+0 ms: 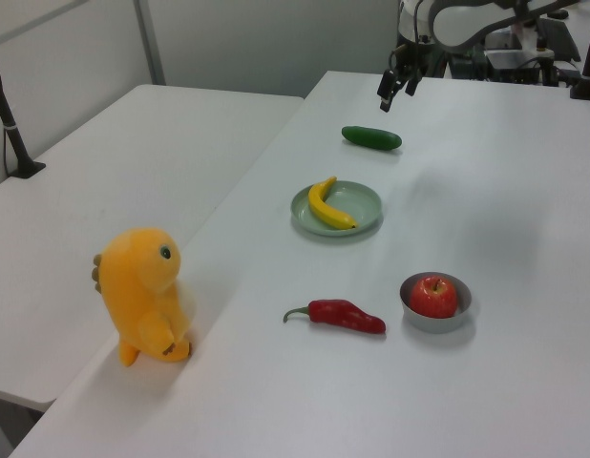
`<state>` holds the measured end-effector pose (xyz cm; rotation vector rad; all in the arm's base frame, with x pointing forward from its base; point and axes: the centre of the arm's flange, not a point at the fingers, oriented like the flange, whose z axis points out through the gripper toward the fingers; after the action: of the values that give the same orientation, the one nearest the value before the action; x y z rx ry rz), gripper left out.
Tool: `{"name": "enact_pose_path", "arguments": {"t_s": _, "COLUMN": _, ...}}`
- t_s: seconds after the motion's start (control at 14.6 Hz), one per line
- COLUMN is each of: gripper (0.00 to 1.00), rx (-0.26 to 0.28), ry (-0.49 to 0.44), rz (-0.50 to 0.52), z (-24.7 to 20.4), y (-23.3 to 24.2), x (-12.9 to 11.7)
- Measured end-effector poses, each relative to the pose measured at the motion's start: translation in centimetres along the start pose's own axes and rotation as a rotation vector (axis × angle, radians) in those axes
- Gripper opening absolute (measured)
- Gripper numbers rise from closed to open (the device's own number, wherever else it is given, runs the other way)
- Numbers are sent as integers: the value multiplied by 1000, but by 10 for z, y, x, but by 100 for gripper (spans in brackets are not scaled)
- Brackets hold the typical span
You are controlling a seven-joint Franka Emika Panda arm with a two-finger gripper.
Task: Put the cucumber on the left side of the bowl
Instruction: 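Move the gripper over the green cucumber and lower onto it, then close the gripper on the cucumber's end and lift it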
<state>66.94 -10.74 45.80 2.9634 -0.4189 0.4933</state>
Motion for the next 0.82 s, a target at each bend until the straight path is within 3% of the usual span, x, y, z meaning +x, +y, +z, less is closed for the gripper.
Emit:
{"name": "enact_pose_path", "arguments": {"t_s": 0.48, "gripper": 100, "rx": -85, "ry": 105, "rz": 32, "z": 74, "y": 47, "x": 47}}
{"name": "enact_pose_path", "arguments": {"t_s": 0.82, "gripper": 100, "rx": -149, "ry": 96, "rz": -27, "z": 129, "y": 44, "x": 57}}
